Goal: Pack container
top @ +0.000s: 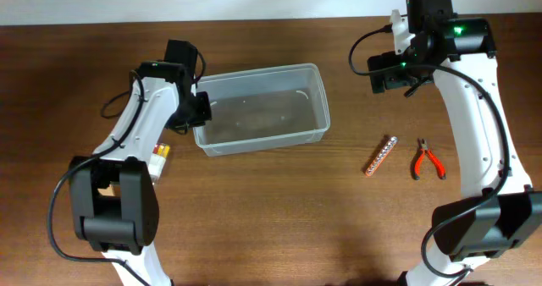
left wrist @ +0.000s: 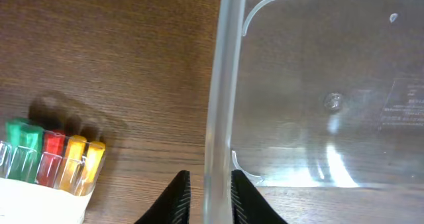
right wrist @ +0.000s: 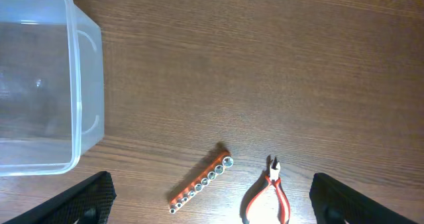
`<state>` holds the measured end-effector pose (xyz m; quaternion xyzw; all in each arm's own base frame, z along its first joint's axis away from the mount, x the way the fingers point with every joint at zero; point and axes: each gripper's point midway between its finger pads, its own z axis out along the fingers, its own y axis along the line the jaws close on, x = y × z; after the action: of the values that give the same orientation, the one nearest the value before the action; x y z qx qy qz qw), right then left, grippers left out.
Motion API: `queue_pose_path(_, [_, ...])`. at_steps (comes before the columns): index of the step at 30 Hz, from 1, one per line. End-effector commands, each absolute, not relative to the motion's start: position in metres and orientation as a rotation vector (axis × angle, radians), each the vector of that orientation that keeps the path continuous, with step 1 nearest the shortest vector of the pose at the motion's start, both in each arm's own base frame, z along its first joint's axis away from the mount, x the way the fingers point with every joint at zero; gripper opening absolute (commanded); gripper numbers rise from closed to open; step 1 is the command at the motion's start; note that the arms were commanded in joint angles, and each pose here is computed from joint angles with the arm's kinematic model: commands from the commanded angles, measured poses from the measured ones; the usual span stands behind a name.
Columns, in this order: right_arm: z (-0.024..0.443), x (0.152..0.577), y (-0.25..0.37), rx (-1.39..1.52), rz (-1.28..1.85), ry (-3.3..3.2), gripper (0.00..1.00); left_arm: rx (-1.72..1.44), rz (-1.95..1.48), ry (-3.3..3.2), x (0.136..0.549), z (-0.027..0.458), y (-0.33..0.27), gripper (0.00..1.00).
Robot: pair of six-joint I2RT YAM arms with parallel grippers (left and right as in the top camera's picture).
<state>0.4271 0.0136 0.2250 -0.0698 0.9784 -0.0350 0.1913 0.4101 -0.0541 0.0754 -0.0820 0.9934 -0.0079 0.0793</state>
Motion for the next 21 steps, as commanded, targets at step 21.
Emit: queue_pose_path(21, [0.232, 0.43, 0.008, -0.175, -0.099, 2.729, 0.99, -0.243, -0.097, 2.666, 0.477, 0.188, -0.05, 0.59])
